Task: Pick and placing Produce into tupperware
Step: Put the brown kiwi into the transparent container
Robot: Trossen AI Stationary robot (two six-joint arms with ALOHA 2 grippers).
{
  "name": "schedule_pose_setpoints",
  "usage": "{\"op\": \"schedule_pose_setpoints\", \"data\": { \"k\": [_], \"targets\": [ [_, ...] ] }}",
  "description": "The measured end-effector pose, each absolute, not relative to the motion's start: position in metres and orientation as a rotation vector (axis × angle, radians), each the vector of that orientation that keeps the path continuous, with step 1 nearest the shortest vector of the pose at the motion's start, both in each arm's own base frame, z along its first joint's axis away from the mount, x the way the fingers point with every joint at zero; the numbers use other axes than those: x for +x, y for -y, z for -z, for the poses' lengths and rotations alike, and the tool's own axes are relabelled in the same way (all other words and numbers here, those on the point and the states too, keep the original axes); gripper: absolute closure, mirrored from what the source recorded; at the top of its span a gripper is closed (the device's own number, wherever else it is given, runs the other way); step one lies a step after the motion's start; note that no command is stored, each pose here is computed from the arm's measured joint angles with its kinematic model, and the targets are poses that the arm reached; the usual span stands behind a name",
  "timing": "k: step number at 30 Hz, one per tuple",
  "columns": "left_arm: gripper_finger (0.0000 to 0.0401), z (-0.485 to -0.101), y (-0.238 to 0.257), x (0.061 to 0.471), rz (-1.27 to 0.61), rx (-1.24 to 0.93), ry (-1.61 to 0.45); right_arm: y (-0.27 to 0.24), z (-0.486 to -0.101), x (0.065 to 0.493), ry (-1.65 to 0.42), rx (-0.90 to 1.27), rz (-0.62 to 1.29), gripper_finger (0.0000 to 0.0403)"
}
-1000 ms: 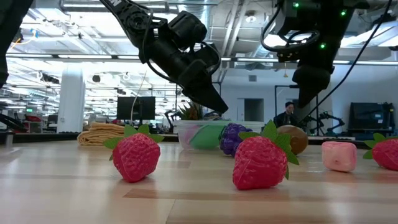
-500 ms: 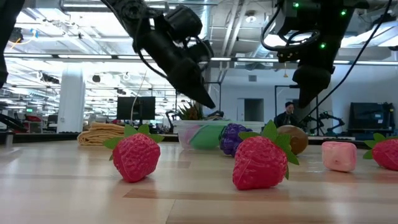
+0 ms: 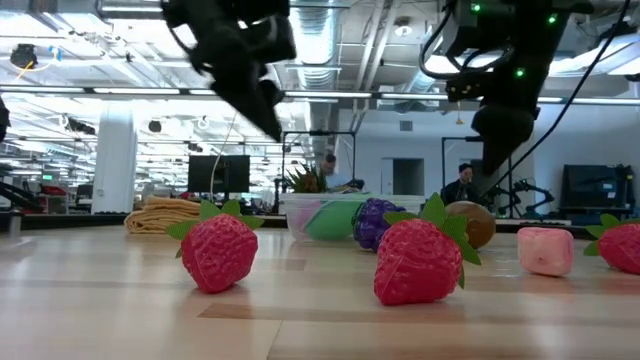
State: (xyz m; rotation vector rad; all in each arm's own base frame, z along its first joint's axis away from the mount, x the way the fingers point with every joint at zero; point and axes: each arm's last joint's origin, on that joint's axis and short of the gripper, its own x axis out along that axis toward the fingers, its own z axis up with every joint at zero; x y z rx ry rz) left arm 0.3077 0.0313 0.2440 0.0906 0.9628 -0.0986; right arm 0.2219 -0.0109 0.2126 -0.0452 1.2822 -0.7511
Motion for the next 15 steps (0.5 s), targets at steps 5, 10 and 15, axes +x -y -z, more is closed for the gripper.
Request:
{"op": "schedule_pose_setpoints", "data": {
  "k": [5,10,15],
  "targets": [
    [0.0136,-0.226,-0.010,0.289,0.166,-0.009,-1.100,0.003,-0.211,0.220,-1.337,-0.011,0.669,0.0117],
    [0.0136,-0.208,0.006,0.270,0.159,-0.071,-1.176,-0.014,-0.211,0.216,-1.370,-0.026,0.592,0.0117],
    [0.0136,-0.193,0.016,0.254,0.142,-0.105,-1.175,-0.034,-0.210,0.214,-1.354,-0.021,0.541,0.0117]
  ]
}}
